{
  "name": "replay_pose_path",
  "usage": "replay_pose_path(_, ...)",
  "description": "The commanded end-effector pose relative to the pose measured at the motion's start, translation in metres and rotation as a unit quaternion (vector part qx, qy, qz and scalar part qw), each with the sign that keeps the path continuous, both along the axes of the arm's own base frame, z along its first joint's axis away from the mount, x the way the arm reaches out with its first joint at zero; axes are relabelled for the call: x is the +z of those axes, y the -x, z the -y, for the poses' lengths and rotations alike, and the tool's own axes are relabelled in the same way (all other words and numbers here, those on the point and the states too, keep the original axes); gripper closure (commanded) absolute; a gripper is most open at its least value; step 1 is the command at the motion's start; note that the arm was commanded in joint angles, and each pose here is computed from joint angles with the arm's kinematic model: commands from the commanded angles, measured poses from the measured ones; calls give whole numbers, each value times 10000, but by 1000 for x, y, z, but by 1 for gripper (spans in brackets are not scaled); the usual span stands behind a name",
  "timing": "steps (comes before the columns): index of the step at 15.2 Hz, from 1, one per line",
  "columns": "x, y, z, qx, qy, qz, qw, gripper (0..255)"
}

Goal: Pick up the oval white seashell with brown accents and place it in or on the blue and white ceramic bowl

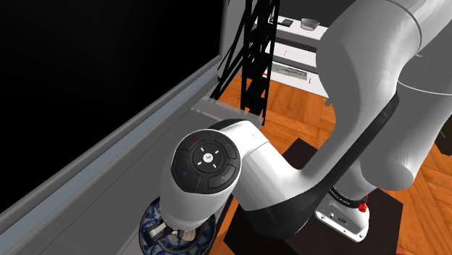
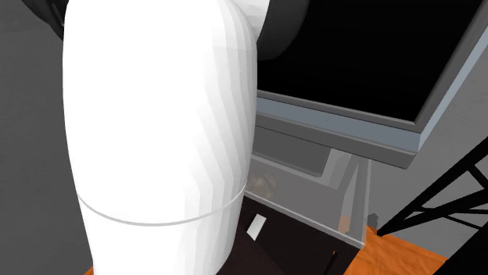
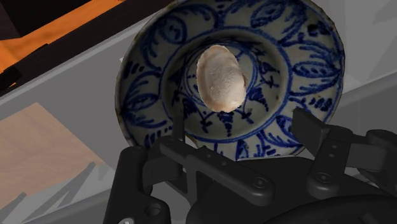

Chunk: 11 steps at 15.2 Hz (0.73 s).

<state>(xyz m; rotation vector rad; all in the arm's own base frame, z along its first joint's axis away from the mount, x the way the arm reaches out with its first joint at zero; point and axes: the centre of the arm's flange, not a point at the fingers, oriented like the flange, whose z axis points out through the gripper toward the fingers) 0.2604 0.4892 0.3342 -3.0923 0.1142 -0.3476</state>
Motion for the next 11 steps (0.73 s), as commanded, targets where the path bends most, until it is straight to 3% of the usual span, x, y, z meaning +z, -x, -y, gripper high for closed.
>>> replay_pose_path(1,13,3,0,0,0,0,10000,0)
replay_pose_path(4,49,11,1,0,0,0,10000,0)
replay_pose_path(11,49,11,1,0,0,0,10000,0)
